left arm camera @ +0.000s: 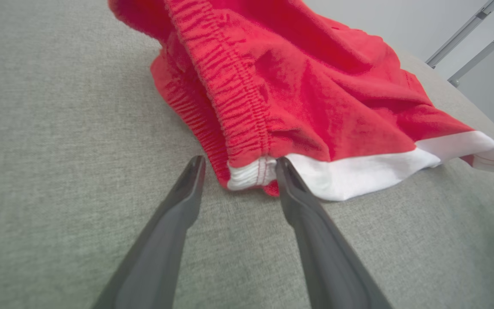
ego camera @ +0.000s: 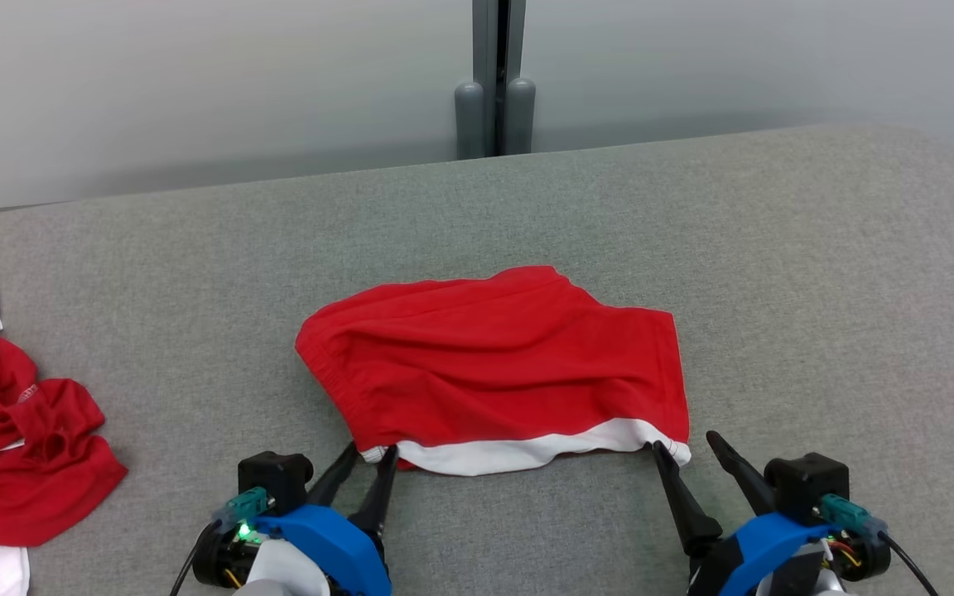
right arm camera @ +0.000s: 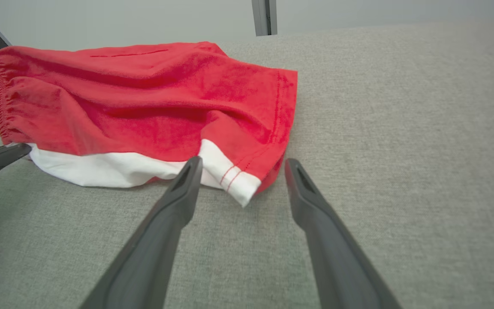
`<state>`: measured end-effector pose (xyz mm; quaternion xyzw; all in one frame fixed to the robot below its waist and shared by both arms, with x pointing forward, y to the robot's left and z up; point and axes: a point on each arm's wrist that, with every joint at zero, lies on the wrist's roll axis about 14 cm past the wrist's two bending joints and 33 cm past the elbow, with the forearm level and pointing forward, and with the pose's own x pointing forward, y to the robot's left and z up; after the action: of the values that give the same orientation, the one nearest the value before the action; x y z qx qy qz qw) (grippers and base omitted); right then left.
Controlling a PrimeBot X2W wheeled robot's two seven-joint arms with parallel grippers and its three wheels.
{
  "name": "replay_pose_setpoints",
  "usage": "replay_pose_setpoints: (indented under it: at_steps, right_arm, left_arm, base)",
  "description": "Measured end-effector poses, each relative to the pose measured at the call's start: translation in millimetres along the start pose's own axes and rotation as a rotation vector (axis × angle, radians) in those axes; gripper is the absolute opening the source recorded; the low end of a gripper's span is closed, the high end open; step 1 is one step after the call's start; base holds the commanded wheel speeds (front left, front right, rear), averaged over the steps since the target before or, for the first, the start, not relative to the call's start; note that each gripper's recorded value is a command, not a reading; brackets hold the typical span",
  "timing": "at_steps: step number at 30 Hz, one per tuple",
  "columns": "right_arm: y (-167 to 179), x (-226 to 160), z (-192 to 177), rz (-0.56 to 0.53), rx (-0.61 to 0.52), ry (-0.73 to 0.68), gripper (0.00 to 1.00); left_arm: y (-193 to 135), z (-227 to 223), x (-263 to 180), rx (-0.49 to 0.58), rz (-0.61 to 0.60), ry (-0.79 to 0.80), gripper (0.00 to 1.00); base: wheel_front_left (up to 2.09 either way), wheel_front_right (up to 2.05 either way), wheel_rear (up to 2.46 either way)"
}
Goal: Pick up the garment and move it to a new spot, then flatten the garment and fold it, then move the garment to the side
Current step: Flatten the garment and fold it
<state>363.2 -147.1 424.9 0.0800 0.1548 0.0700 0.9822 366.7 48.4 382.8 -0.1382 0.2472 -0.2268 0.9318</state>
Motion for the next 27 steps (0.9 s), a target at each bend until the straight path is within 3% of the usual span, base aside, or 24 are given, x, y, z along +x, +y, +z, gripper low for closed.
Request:
replay_pose_setpoints:
  at_steps: [11,12,13,14,22,27]
  right_arm:
    - [13.0,17.1,-16.4,0.047,0.016,0.08,1.0]
    - [14.1,18.5,-17.9,0.051,0.016,0.087,0.74]
    - [15.0,20.1,-18.5,0.054,0.017,0.09,0.32]
    - [16.1,21.7,-18.8,0.058,0.018,0.092,0.0]
    - [13.3,22.0,-22.8,0.053,-0.033,0.119,0.0]
    - [7.0,22.6,22.9,0.032,-0.053,-0.035,0.0]
  left_arm:
    - [0.2,-4.1,4.5,-0.01,-0.015,0.004,0.0]
    - [0.4,-4.9,4.3,-0.009,-0.015,0.006,0.0]
    - [0.3,-4.5,4.4,-0.008,-0.015,0.005,0.0]
    - [0.3,-3.4,4.6,-0.008,-0.016,0.002,0.0]
    - [-0.5,1.3,2.8,-0.016,-0.021,-0.024,0.0]
    - [-9.3,39.9,1.5,-0.02,-0.055,-0.169,0.0]
  base:
    - [0.0,0.0,0.0]
    - [0.0,0.0,0.0]
    - [0.0,0.0,0.0]
    - [0.0,0.0,0.0]
    - [0.0,0.0,0.0]
    - [0.0,0.0,0.0]
